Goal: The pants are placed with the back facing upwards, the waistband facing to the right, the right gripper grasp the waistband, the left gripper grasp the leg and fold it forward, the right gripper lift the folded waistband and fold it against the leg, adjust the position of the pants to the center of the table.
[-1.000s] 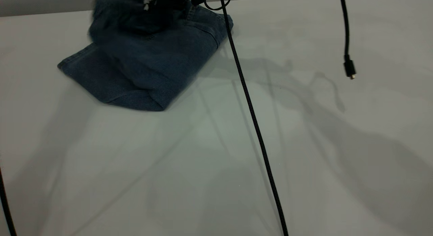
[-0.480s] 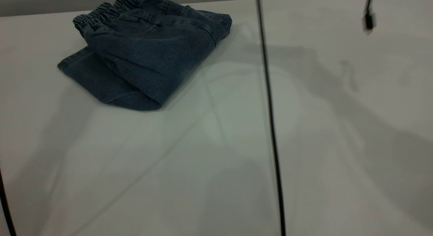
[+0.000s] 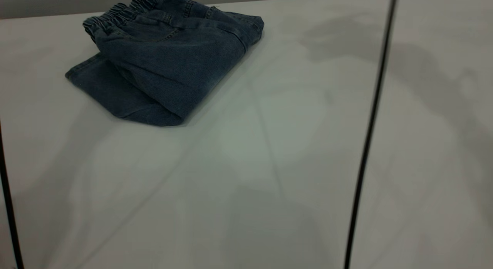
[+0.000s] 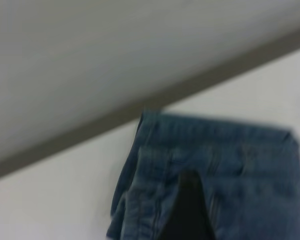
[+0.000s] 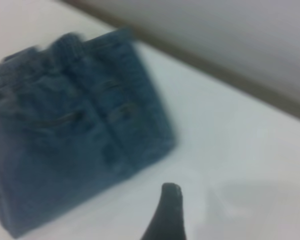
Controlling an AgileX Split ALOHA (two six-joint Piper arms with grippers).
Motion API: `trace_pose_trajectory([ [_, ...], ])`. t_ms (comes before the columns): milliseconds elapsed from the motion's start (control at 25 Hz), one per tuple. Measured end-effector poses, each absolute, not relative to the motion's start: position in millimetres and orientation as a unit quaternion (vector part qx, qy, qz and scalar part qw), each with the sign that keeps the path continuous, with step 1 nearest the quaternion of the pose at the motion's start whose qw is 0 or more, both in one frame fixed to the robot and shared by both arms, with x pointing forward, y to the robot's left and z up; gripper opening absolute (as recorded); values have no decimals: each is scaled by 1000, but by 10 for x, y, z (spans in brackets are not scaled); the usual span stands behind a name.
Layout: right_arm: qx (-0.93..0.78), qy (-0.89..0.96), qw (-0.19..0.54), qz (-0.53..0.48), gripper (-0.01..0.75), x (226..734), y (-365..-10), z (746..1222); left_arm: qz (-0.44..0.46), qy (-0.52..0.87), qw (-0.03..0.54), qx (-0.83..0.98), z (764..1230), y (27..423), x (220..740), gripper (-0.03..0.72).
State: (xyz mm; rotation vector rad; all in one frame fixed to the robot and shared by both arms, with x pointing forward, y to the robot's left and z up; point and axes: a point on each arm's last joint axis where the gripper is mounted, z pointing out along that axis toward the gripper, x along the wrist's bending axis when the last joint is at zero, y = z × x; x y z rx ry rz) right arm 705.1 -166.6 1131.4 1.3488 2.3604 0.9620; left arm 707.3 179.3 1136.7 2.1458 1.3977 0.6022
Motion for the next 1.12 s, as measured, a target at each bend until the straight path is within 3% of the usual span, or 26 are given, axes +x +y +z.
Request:
trace_pose_trajectory([
  [520,411,768,242,427,594,6025,-1909,12780,37,369,44,928,9343,1720,7120,536],
  [840,406,761,254,437,594,5901,-1942,12905,3,274,-18,962,8723,1770,7146,536],
  [1120,407,761,254,436,594,5906,-1942,12900,-24,274,7,961,8522,1711,7136,537],
])
